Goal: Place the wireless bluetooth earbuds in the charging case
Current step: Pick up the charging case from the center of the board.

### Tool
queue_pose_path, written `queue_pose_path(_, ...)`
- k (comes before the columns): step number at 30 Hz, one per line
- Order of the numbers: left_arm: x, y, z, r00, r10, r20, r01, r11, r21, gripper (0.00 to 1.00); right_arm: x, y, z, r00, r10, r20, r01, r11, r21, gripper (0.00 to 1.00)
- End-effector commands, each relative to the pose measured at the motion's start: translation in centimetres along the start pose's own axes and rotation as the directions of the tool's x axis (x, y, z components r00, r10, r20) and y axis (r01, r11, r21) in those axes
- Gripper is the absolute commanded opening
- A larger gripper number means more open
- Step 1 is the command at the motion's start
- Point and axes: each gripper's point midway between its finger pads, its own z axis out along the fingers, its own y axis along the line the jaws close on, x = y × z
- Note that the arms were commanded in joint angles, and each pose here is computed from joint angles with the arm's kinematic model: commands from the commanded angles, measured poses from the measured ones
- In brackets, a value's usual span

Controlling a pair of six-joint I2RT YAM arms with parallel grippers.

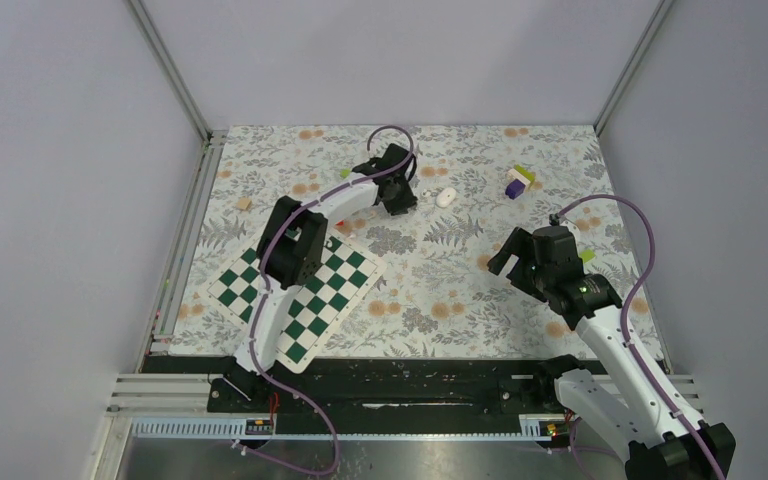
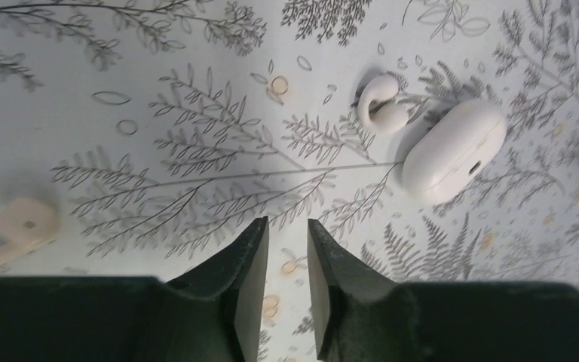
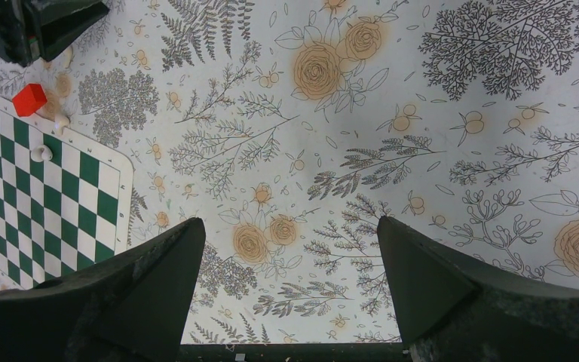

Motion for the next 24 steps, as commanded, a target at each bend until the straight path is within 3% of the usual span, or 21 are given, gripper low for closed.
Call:
queue_pose_path(1, -2.6, -2.1, -4.5, 0.992, 0.073, 0.098, -0.079, 0.995, 0.062, 0.31, -0.6, 0.6, -0.2, 1.0, -0.002, 0.016, 0.003, 1.0, -0.022, 0.92)
queue_pose_path(6, -3.5, -3.5, -2.9, 0.994, 0.053, 0.094, -0.059, 0.996, 0.063, 0.5, -0.6, 1.0, -0.2, 1.0, 0.003, 0.003, -0.003, 0.999, -0.033, 0.92)
queue_pose_path(11, -4.1, -5.2, -1.4, 0.996, -0.015, 0.085, 0.006, 0.995, 0.099, 0.51, -0.8, 0.7, -0.7, 1.0, 0.005, 0.023, -0.004, 1.0, -0.028, 0.92)
queue_pose_path(19, -6.1, -9.6, -0.7, 0.981, -0.154, 0.114, 0.108, 0.936, 0.336, 0.53, -0.5, 0.6, -0.7, 1.0, 0.002, 0.012, -0.002, 1.0, -0.02, 0.92)
queue_pose_path(24, -6.7, -10.8, -0.1, 0.975, -0.193, 0.114, 0.136, 0.913, 0.385, 0.53, -0.6, 0.5, -0.7, 1.0, -0.006, 0.013, 0.006, 1.0, -0.017, 0.92)
